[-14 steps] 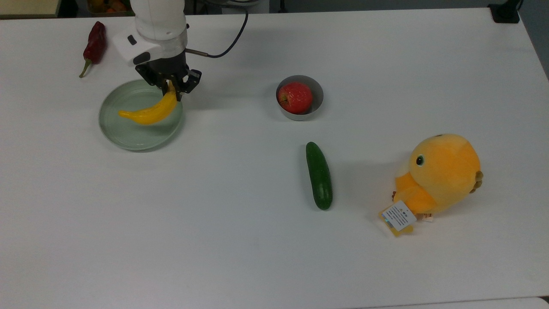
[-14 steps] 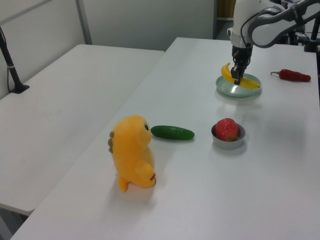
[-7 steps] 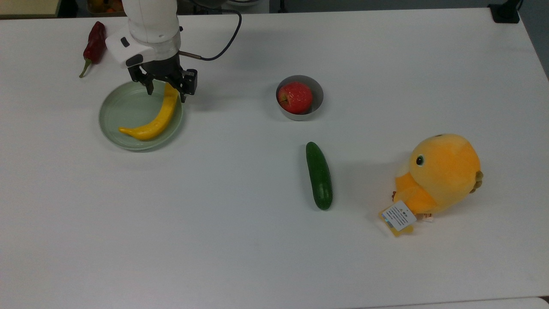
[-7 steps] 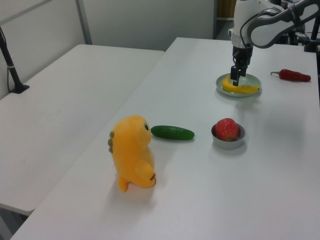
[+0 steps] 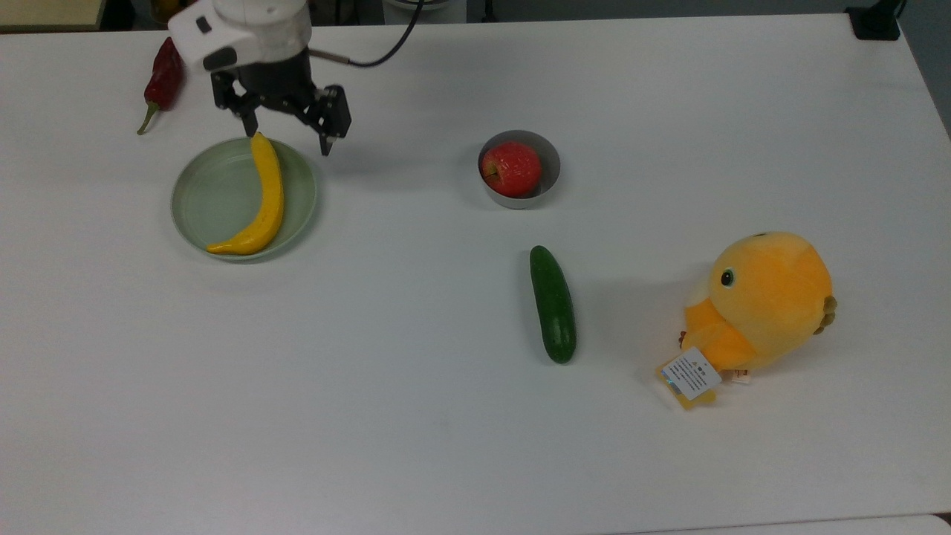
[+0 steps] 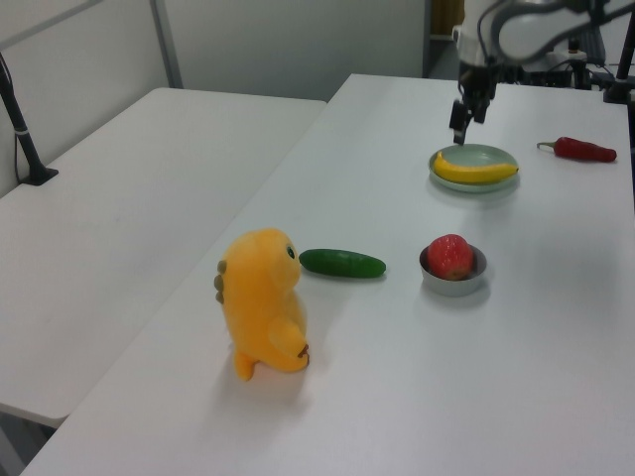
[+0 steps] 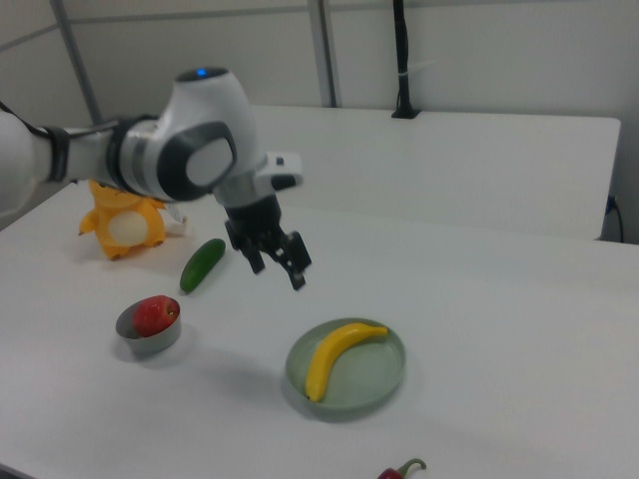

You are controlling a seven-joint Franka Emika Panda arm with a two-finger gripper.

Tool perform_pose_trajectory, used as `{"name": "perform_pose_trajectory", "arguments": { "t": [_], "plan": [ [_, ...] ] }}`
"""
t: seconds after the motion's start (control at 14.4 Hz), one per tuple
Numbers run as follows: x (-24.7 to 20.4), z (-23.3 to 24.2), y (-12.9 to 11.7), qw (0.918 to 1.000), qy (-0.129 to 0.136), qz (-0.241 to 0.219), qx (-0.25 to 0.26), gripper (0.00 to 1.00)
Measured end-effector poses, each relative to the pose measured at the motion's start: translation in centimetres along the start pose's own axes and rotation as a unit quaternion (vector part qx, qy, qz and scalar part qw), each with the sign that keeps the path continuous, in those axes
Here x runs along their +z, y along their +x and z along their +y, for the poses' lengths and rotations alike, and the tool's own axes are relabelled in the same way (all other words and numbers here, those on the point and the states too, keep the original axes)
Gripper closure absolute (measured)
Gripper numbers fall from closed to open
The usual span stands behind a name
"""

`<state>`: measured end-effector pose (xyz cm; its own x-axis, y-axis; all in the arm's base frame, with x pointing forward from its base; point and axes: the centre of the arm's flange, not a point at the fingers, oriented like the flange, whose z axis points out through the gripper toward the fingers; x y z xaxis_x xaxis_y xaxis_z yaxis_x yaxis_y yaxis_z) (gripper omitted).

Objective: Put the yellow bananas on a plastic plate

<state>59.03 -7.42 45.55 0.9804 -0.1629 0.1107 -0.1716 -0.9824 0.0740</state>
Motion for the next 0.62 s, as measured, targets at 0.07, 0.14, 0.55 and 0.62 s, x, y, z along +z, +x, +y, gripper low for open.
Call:
{"name": "perform_pose_trajectory", "arguments": {
  "t": [0.07, 0.14, 0.55, 0.62],
  "plan": [
    [-1.8, -0.6, 0.0, 0.9999, 0.011, 0.003, 0.002, 0.00],
    [-4.6, -2.0, -0.3, 0.9996, 0.026, 0.010, -0.003, 0.00],
    [-10.7, -12.9, -3.4, 0.9971, 0.057, 0.016, -0.048, 0.00],
    [-10.6, -14.0, -3.7, 0.9967, 0.058, 0.014, -0.055, 0.00]
  ]
}}
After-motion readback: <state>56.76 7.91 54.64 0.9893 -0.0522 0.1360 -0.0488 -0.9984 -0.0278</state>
